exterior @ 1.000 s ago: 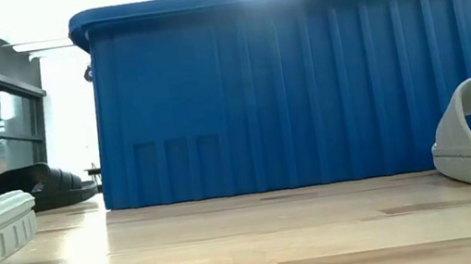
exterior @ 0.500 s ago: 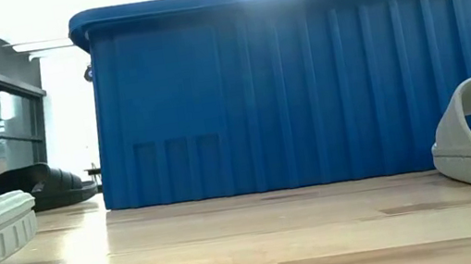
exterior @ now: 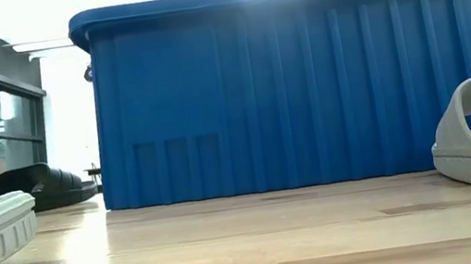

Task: Pick and place slides into bin
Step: Put the black slides on top of the black slides into the blue bin

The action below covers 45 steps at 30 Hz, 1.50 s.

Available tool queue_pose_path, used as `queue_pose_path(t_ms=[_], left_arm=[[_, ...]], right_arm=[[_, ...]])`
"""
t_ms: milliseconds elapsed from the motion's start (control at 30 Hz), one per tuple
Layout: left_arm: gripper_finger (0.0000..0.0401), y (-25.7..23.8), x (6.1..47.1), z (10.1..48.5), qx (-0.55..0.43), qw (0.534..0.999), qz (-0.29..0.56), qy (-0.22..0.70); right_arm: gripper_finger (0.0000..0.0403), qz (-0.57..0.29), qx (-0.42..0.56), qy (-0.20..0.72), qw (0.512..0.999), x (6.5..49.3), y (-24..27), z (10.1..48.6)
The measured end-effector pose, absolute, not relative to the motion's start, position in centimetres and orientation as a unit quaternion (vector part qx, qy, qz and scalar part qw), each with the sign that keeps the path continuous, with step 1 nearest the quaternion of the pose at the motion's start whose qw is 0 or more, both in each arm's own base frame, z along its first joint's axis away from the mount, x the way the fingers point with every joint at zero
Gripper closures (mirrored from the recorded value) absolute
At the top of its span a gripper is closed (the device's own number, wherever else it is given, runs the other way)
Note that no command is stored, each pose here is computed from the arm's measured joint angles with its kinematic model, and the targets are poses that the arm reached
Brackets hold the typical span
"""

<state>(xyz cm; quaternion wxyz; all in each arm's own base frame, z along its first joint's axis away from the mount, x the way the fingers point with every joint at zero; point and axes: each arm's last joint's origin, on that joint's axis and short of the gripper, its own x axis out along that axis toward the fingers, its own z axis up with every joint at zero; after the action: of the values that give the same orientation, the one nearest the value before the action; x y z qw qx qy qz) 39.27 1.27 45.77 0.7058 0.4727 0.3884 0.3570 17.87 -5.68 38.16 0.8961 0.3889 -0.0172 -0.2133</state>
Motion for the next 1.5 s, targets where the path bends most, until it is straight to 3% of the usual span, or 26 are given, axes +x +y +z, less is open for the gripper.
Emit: queue_pose_path(t_ms=[233,533,1100,1500], left_arm=[[0.0196,1.3,36.3,48.7,0.388,0.768,0.396,0.322],[0.0225,1.3,32.5,51.8,0.264,0.848,0.401,0.224],[0.0241,1.2,31.6,49.9,0.212,0.86,0.371,0.279],[0.0249,1.1,31.3,49.2,0.194,0.864,0.347,0.308]], right_arm=[[0.0356,-0.19,0.416,0.058,0.888,16.5,-6.8,37.1],[0.0358,-0.153,0.474,0.135,0.857,18.5,-8.7,35.0],[0.0358,-0.146,0.56,0.218,0.786,22.1,-10.5,31.3],[0.0359,-0.132,0.561,0.185,0.796,21.3,-10.5,32.5]])
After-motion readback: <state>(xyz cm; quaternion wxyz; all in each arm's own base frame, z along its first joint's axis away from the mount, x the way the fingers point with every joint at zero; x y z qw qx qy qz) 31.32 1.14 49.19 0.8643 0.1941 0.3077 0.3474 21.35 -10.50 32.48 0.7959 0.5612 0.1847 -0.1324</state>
